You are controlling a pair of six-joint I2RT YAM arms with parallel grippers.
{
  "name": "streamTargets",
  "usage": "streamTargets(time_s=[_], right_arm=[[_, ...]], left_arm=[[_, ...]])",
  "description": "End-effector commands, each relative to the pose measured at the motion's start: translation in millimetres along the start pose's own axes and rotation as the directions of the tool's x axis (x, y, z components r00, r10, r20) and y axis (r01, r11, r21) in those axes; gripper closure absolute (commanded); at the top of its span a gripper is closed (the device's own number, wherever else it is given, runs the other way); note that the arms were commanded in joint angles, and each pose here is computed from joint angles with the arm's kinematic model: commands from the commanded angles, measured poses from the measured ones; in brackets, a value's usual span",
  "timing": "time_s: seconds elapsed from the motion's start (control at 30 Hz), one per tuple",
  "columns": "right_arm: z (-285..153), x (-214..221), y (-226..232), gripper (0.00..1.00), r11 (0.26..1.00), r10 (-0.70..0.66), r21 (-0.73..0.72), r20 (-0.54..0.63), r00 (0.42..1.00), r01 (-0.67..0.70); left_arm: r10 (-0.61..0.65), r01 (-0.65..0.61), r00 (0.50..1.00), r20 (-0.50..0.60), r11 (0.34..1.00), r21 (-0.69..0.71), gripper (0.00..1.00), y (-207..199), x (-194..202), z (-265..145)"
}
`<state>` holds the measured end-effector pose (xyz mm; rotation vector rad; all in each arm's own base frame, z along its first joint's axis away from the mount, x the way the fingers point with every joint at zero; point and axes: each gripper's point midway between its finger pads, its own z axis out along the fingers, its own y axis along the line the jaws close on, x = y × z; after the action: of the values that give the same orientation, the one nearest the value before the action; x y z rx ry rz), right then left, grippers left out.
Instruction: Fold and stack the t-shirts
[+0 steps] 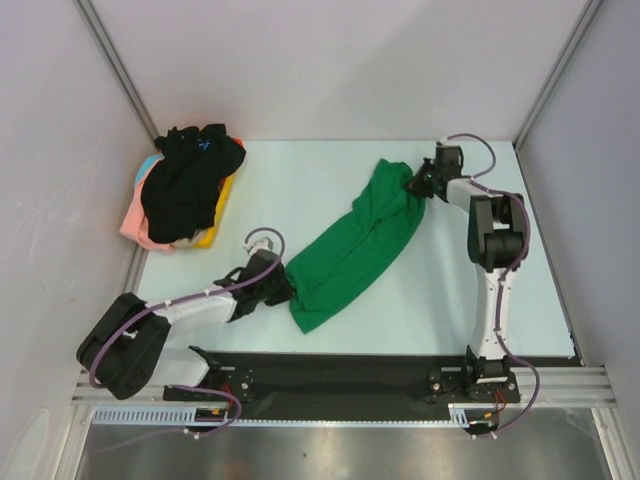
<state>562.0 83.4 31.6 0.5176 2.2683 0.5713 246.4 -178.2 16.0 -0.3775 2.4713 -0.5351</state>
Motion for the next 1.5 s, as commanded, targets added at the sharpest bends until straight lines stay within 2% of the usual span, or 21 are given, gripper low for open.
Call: streamTargets(time_s=[0.0, 0.03, 0.1, 0.23, 0.27, 0.33, 0.4, 0.53, 0.6, 0.63, 0.7, 0.73, 0.87, 0.93, 1.07, 1.13, 1.23, 1.27, 1.33, 1.37, 1.47], right_arm=[[29, 8, 69, 1.0, 0.971, -0.157, -0.189, -0.05, 0.986, 0.145], [46, -5, 86, 1.0, 0.959, -0.18, -0.226, -0.024, 0.983, 0.17], [57, 13, 114, 1.0, 0.939, -0.221, -0.286, -0.073, 0.973, 0.192], [82, 17, 165, 1.0, 0.889, -0.321, -0.353, -0.027, 0.947, 0.292], [93, 26, 165, 1.0, 0.887, -0.329, -0.352, -0.034, 0.944, 0.297], [89, 6, 188, 1.0, 0.873, -0.314, -0.377, 0.055, 0.948, 0.311], [90, 0, 192, 1.0, 0.873, -0.292, -0.384, 0.084, 0.953, 0.301], [88, -11, 199, 1.0, 0.872, -0.288, -0.374, 0.128, 0.949, 0.315], [87, -16, 196, 1.0, 0.885, -0.29, -0.335, 0.145, 0.946, 0.323], [89, -16, 190, 1.0, 0.893, -0.289, -0.315, 0.142, 0.947, 0.32], [90, -24, 181, 1.0, 0.915, -0.276, -0.255, 0.165, 0.947, 0.311], [88, -28, 182, 1.0, 0.917, -0.274, -0.249, 0.176, 0.945, 0.312], [88, -43, 162, 1.0, 0.951, -0.253, -0.126, 0.213, 0.944, 0.283], [87, -47, 158, 1.0, 0.955, -0.249, -0.108, 0.217, 0.944, 0.277], [85, -59, 139, 1.0, 0.968, -0.241, -0.008, 0.249, 0.938, 0.25], [85, -63, 135, 1.0, 0.97, -0.231, -0.016, 0.255, 0.939, 0.243], [82, -65, 142, 0.8, 0.965, -0.239, -0.043, 0.251, 0.938, 0.257], [80, -61, 145, 0.65, 0.962, -0.246, -0.06, 0.232, 0.941, 0.267], [69, -68, 150, 0.49, 0.96, -0.253, -0.056, 0.24, 0.937, 0.273], [62, -73, 152, 0.31, 0.961, -0.25, -0.057, 0.248, 0.936, 0.272], [31, -96, 168, 0.05, 0.958, -0.243, -0.082, 0.282, 0.928, 0.275]], left_arm=[[-0.086, 0.097, 0.981, -0.176, 0.994, 0.055, 1.0, -24, 59, -12], [-0.089, 0.105, 0.978, -0.189, 0.992, 0.075, 1.0, -34, 65, -14], [-0.07, 0.105, 0.969, -0.236, 0.985, 0.14, 1.0, -66, 83, -17], [-0.014, 0.078, 0.951, -0.308, 0.978, 0.194, 0.99, -111, 117, -17], [-0.009, 0.08, 0.947, -0.32, 0.974, 0.21, 1.0, -120, 122, -17], [0.017, 0.075, 0.924, -0.381, 0.972, 0.224, 1.0, -139, 142, -12], [0.037, 0.081, 0.9, -0.434, 0.965, 0.249, 1.0, -158, 155, -11], [0.079, 0.058, 0.879, -0.47, 0.961, 0.27, 0.99, -172, 176, -9], [0.108, 0.026, 0.885, -0.454, 0.96, 0.279, 0.86, -179, 175, -17], [0.116, 0.008, 0.893, -0.435, 0.962, 0.272, 0.75, -179, 173, -19], [0.153, -0.036, 0.897, -0.415, 0.96, 0.277, 0.69, -181, 171, -35], [0.159, -0.048, 0.901, -0.404, 0.961, 0.272, 0.57, -179, 169, -40], [0.178, -0.079, 0.905, -0.386, 0.963, 0.259, 0.5, -165, 167, -70], [0.175, -0.088, 0.919, -0.353, 0.964, 0.249, 0.42, -150, 160, -88], [0.124, -0.047, 0.944, -0.305, 0.968, 0.248, 0.39, -127, 146, -112], [0.12, -0.06, 0.955, -0.27, 0.974, 0.22, 0.34, -110, 142, -114], [0.107, -0.056, 0.967, -0.23, 0.974, 0.219, 0.32, -101, 132, -119], [0.124, -0.073, 0.968, -0.216, 0.971, 0.229, 0.32, -100, 129, -120], [0.139, -0.093, 0.972, -0.191, 0.969, 0.231, 0.32, -100, 124, -122], [0.158, -0.114, 0.971, -0.18, 0.966, 0.234, 0.32, -100, 122, -122], [0.196, -0.16, 0.97, -0.145, 0.961, 0.227, 0.32, -103, 113, -125]])
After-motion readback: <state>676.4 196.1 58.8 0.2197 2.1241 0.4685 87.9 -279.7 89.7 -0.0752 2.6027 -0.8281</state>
